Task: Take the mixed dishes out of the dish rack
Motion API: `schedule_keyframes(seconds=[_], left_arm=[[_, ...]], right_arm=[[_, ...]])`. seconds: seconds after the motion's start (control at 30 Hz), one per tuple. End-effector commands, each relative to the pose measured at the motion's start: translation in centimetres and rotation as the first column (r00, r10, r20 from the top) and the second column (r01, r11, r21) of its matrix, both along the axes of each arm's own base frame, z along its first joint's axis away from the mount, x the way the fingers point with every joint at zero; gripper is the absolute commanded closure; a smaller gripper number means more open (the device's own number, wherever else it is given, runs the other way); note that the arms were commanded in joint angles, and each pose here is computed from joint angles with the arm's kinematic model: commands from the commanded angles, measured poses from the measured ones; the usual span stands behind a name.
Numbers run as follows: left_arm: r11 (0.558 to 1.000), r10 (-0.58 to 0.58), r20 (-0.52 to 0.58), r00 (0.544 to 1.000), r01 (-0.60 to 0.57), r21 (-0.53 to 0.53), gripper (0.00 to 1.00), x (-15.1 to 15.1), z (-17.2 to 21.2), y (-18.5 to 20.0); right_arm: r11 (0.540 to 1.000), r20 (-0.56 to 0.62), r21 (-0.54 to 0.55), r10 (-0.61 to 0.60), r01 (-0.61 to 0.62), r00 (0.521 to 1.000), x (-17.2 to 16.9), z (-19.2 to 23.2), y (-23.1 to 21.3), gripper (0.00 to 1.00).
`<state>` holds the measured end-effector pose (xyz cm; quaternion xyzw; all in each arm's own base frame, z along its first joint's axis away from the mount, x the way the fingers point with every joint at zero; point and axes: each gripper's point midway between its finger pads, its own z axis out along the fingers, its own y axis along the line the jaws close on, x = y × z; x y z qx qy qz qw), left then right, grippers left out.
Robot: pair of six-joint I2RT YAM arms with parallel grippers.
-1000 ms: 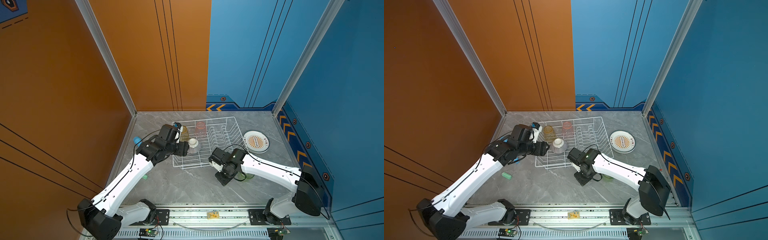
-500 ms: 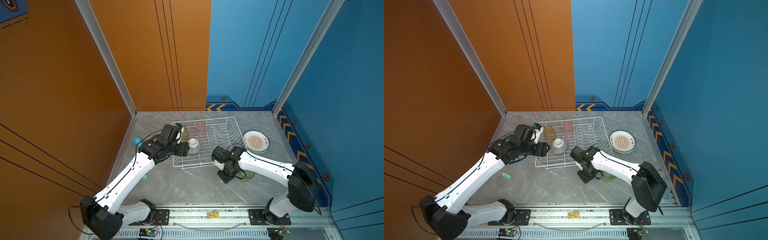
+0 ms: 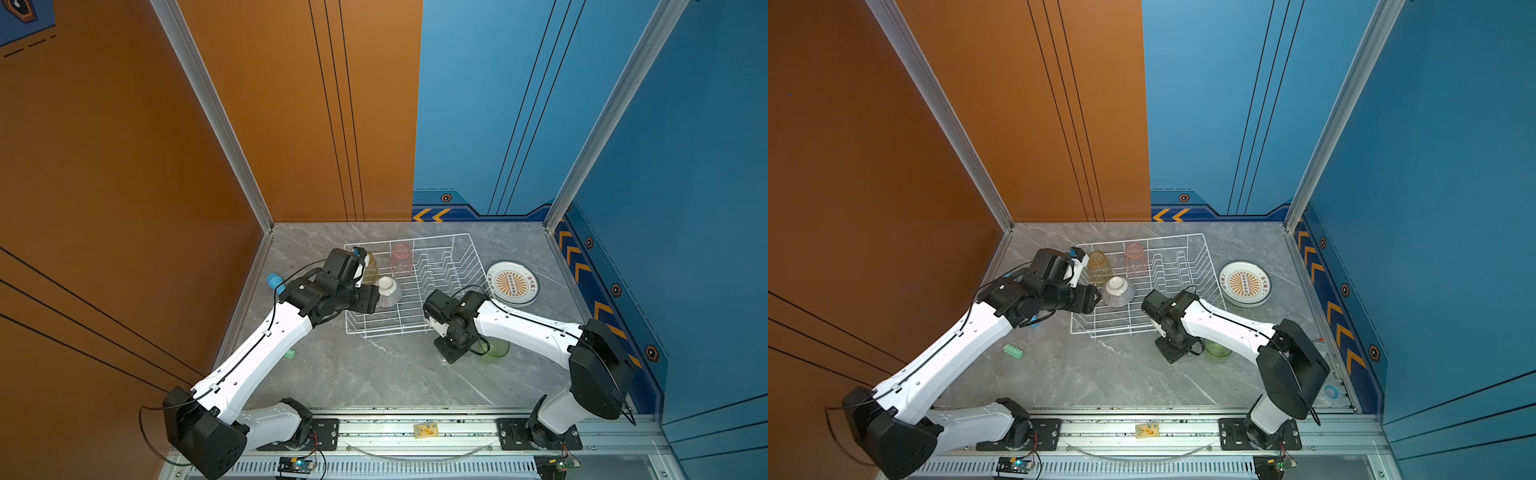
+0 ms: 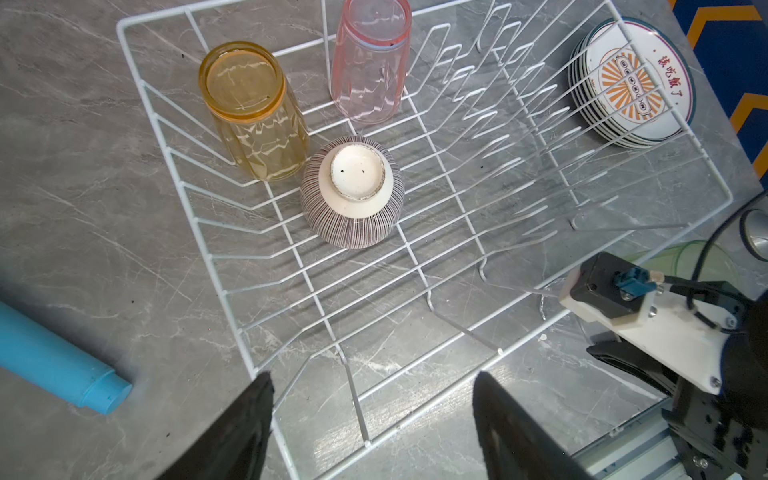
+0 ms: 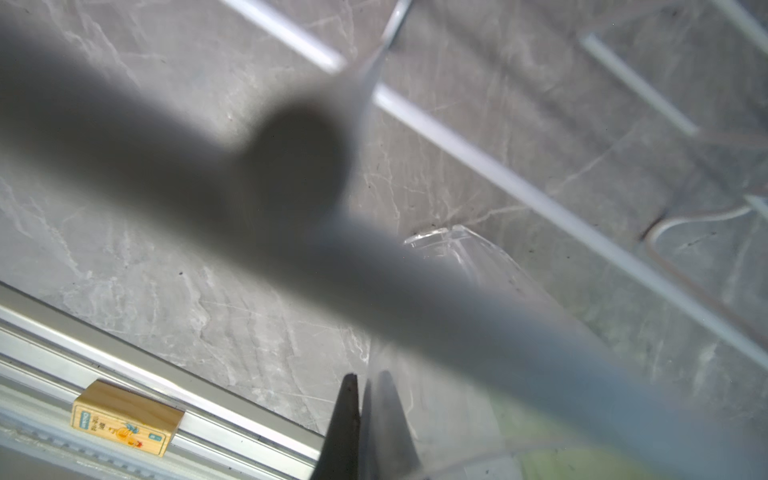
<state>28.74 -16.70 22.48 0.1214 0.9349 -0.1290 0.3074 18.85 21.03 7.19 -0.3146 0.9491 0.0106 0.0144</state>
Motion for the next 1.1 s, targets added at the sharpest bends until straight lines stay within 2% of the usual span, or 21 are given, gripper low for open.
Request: schedule_keyframes(seconds=[0.0,0.3,1.07], left_arm=[[0.999,-0.008,0.008,1.0,0.007,0.036,0.23,0.0,0.5,0.1],[0.997,0.001,-0.013,1.0,0.0,0.071,0.22,0.2,-0.5,0.3],[0.997,-0.006,-0.028,1.0,0.008,0.071,0.22,0.1,-0.9,0.1]], right_arm=[[0.996,-0.048,-0.077,0.03,-0.034,0.998,-0.9,-0.8,-1.3,1.0],[0.996,-0.055,-0.082,0.032,-0.036,0.998,-0.8,-0.9,-1.2,1.0],[0.99,-0.087,-0.111,0.074,-0.084,0.993,-3.0,0.4,-1.6,1.0]])
